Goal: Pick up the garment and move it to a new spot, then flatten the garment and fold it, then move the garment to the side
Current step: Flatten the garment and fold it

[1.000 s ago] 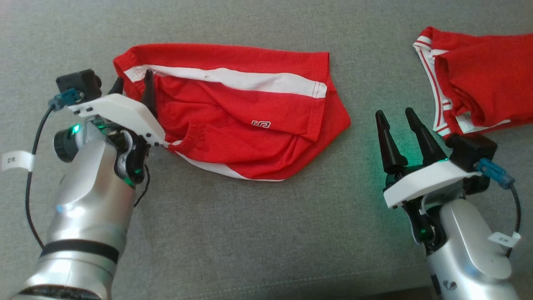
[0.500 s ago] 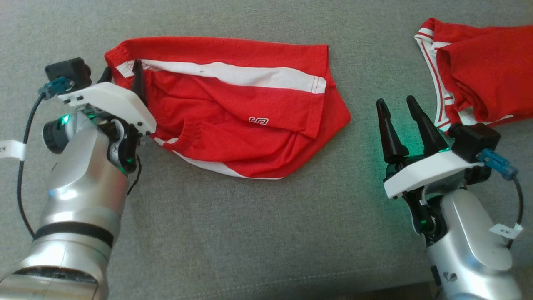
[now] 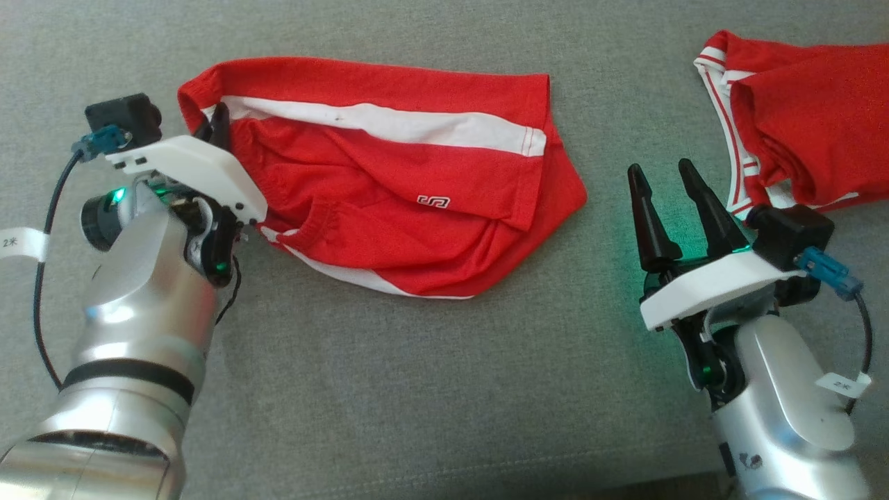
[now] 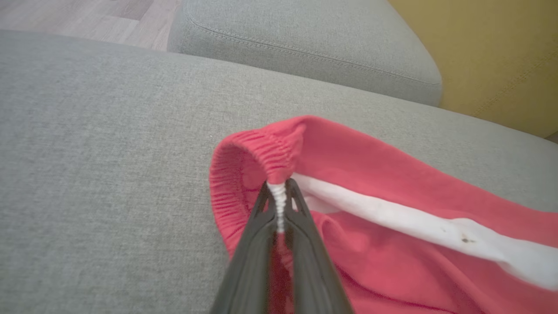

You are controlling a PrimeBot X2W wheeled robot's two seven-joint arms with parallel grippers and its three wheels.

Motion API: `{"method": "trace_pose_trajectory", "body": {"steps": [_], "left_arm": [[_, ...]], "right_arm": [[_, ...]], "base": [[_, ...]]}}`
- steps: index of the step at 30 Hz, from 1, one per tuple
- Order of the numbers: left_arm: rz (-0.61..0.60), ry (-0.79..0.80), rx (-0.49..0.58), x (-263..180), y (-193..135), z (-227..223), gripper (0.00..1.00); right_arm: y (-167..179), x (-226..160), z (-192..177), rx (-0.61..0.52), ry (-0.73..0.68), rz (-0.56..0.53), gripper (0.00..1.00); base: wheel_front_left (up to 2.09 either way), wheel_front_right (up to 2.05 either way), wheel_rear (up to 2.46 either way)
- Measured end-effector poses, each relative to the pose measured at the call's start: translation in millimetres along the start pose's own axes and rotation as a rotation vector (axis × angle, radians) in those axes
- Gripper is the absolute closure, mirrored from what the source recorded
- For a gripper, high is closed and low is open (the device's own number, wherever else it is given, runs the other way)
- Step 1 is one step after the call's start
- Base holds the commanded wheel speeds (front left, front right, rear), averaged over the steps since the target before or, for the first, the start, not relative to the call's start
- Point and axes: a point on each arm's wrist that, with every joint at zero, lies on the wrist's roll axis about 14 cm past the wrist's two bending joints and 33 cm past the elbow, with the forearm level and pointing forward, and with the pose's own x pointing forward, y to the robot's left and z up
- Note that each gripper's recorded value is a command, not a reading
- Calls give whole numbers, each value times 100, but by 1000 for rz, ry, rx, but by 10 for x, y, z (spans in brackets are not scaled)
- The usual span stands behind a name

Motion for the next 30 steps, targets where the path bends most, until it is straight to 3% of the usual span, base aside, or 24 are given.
{"method": "trace_pose_trajectory", "body": {"steps": [9,15,24,30], "left_arm": [[-39,-39,-8,-112,-53,105,100],[-53,-66,-8,-168,-30,189,100],[-72,-75,-10,-167,-68,208,100],[-81,-82,-13,-161,-92,233,100]], "right_arm": [[407,105,29,17,22,123,0],[719,266,46,108,78,224,0],[717,395,-219,266,248,233,0],[726,435,-208,285,270,248,0]], "base": [[0,0,0],[0,0,0],[0,0,0],[0,0,0]]}}
